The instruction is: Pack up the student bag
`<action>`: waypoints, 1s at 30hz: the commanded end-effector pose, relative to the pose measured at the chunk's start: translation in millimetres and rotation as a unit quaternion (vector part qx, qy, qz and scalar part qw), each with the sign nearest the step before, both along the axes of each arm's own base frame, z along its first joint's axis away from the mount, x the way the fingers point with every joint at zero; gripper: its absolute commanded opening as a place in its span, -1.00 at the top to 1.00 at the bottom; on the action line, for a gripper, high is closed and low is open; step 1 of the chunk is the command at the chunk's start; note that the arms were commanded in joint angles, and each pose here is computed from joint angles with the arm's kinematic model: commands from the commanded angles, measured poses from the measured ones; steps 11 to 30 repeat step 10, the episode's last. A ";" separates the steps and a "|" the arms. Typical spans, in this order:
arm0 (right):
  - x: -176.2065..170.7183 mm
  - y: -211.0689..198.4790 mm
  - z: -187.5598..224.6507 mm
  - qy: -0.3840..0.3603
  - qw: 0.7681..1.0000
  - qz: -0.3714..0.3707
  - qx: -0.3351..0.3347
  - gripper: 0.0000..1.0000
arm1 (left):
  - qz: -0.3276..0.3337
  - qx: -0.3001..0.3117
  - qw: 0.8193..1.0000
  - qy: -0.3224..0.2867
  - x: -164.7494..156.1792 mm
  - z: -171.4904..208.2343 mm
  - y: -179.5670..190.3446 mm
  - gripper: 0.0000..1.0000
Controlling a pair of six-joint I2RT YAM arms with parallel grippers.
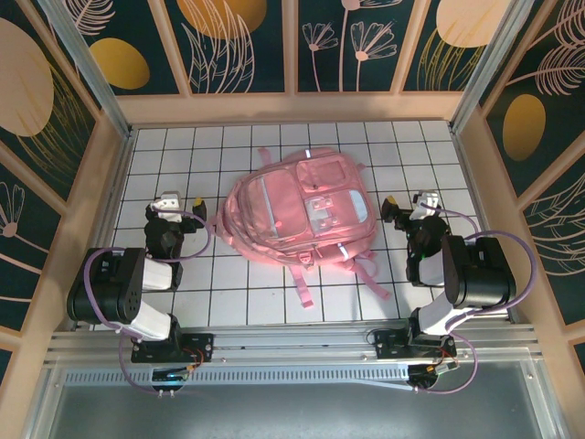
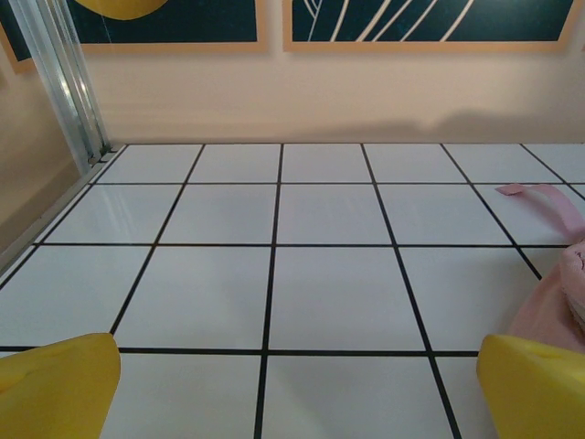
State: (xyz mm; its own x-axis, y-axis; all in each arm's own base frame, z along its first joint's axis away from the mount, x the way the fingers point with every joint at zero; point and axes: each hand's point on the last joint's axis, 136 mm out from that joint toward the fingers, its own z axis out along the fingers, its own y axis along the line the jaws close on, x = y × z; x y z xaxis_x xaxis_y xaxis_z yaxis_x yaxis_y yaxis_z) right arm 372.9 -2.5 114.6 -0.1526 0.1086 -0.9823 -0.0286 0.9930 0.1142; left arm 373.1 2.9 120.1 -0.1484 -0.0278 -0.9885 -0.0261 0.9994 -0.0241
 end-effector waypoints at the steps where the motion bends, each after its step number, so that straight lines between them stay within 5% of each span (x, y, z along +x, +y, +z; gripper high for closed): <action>1: 5.3 -1.5 10.8 -0.016 1.000 -0.003 0.000 -0.99 | -0.003 -0.009 0.999 -0.034 1.4 17.4 0.2 -0.98; 30: 4.3 -1.4 10.9 -0.017 1.000 -0.004 -0.001 -0.98 | -0.003 -0.009 0.999 -0.035 1.4 17.9 0.1 -0.98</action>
